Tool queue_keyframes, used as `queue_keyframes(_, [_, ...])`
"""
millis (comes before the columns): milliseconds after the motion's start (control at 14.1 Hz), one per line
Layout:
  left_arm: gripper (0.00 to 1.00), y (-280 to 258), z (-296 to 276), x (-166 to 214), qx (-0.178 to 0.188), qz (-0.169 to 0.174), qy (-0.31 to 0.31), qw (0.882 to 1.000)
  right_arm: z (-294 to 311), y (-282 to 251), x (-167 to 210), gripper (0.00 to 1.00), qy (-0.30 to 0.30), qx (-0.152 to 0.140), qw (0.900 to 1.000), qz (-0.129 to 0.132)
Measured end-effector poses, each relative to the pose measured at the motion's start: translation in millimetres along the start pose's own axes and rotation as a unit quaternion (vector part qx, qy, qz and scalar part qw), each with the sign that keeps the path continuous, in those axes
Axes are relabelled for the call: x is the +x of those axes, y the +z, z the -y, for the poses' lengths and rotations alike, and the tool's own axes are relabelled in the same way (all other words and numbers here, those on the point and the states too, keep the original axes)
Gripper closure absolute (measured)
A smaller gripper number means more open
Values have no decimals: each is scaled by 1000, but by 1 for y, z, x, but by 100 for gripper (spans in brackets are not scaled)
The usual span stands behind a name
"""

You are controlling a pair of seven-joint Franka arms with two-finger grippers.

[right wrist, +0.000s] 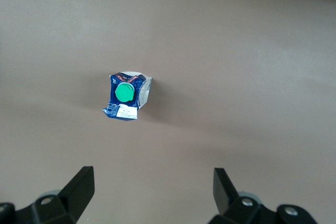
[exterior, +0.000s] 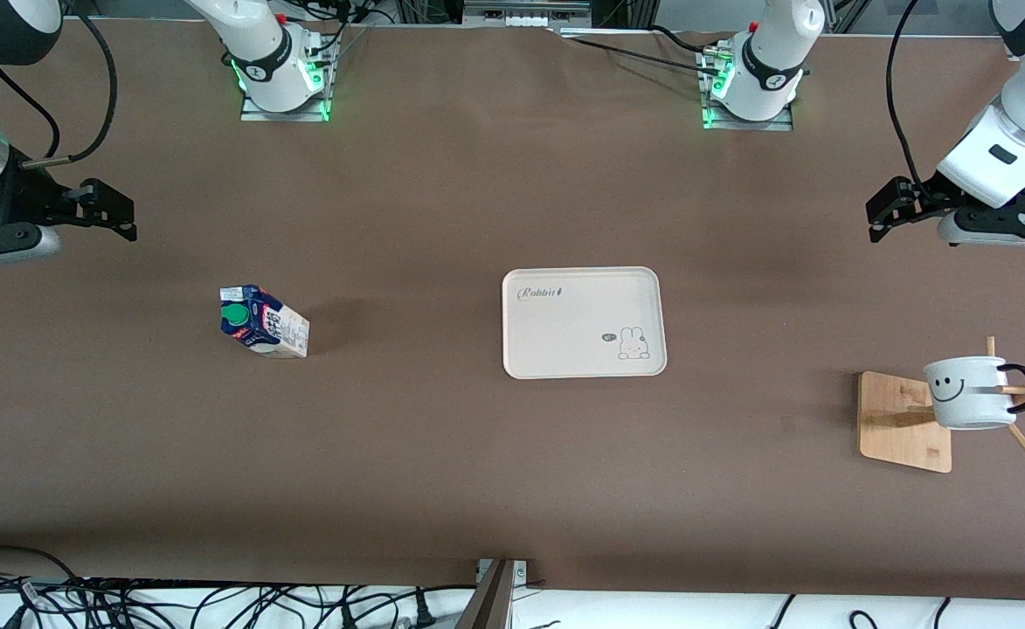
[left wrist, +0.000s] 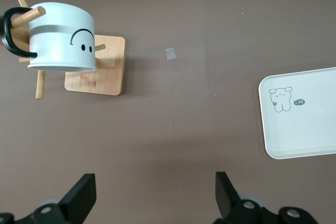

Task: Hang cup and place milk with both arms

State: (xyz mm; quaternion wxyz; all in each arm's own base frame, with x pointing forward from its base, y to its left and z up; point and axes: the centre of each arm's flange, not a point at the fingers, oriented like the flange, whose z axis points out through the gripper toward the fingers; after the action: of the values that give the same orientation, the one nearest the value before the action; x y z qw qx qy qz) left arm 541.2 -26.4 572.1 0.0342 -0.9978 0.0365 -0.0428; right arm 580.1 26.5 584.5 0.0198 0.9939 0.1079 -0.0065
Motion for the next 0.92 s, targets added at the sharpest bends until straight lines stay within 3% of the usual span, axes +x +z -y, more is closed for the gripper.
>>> queue_keyframes(924, [0, -1, 2, -3, 0, 13, -2, 1000, -1, 0, 0, 0, 1, 0, 1000, 1])
